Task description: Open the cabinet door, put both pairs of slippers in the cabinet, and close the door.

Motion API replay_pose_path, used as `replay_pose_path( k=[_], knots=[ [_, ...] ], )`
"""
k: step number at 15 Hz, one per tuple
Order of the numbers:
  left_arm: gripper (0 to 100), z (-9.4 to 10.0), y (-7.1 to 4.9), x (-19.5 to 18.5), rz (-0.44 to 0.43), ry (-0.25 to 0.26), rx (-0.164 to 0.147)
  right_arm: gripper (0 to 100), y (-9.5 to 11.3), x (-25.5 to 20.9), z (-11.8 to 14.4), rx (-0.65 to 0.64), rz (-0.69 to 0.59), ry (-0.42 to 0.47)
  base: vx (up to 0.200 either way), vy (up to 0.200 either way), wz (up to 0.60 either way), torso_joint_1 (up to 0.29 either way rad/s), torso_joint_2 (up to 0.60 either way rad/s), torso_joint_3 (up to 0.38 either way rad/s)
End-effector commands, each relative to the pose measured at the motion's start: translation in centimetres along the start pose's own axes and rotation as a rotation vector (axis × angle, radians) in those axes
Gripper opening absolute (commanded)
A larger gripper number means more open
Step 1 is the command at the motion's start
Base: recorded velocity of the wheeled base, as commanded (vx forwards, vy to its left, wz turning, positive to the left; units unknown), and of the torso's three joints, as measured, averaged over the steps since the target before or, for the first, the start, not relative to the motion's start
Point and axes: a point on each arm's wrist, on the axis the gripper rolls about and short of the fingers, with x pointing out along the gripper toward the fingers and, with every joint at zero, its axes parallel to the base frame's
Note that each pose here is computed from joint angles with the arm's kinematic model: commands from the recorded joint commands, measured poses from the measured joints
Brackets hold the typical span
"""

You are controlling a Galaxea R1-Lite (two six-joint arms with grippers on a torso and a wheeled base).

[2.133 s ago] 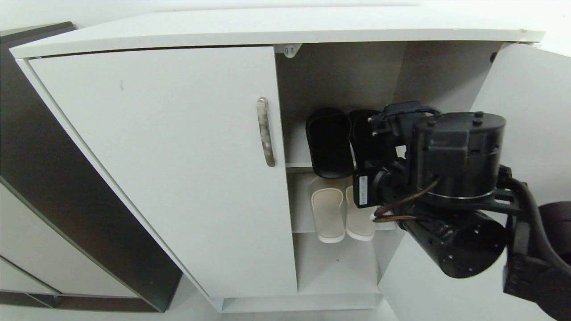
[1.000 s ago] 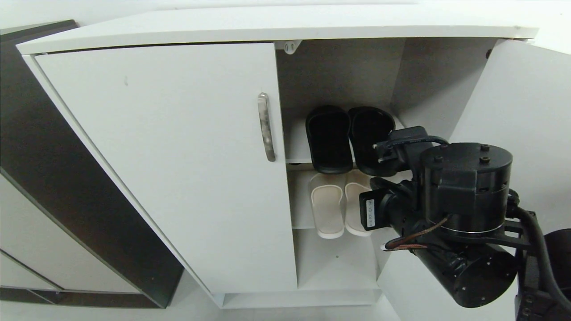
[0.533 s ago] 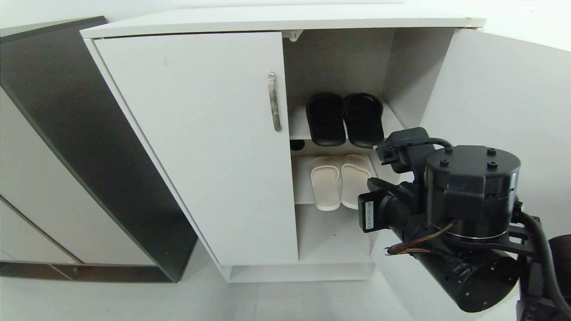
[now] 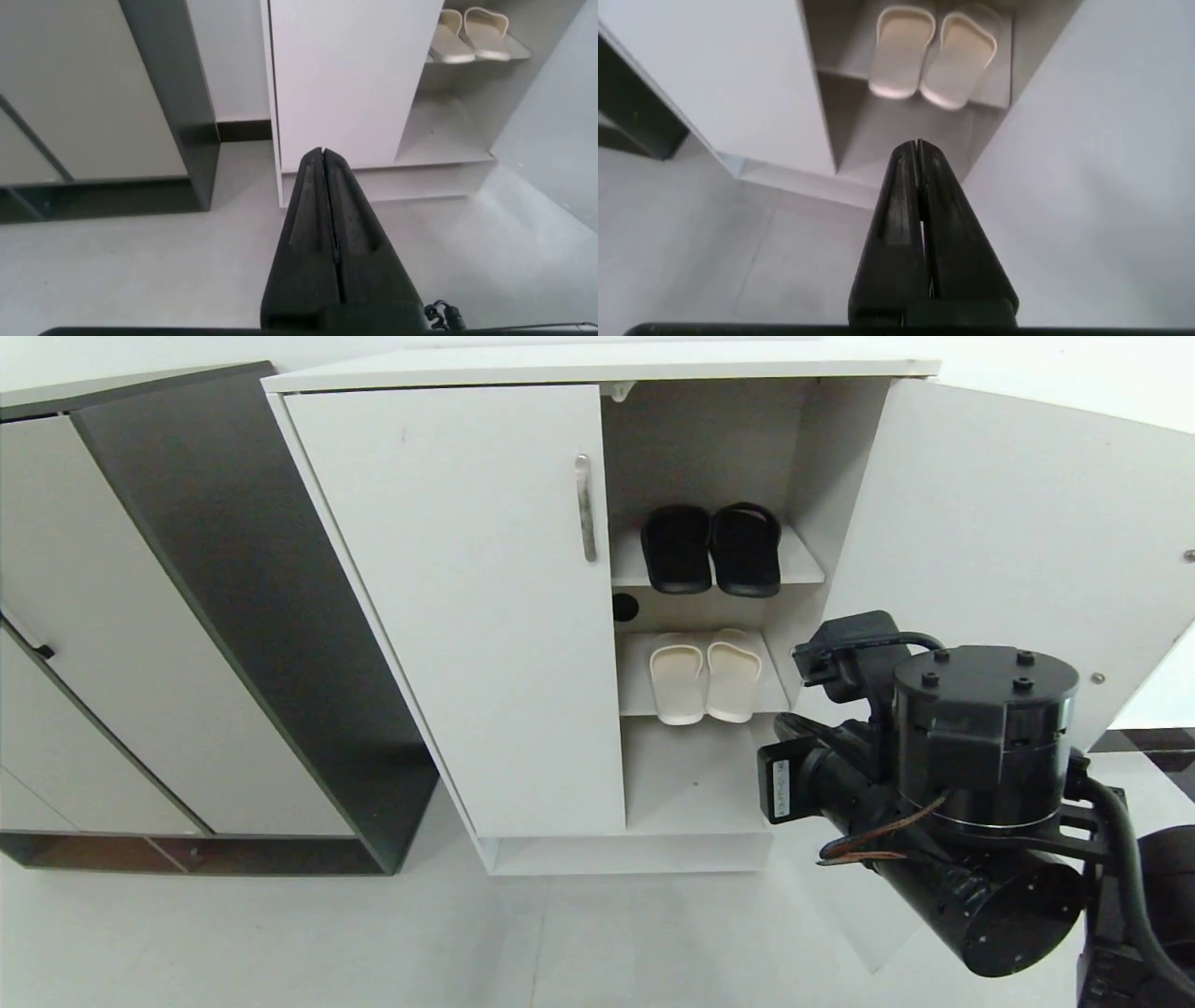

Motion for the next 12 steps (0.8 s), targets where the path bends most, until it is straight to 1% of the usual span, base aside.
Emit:
replay_pose_path(
  k=[1,12],
  knots=[
    [0,0.0,0.0,0.0,0.001,0.0,-0.001,0,0.11,0.15,-0.2,-0.005,0.001,0.006,0.0,0.0,0.0,0.0,0.0,0.0],
    [0,0.0,0.0,0.01,0.0,0.002,-0.004,0,-0.25,0.59,-0.75,-0.017,0.016,0.026,0.0,0.0,0.0,0.0,0.0,0.0]
  ],
)
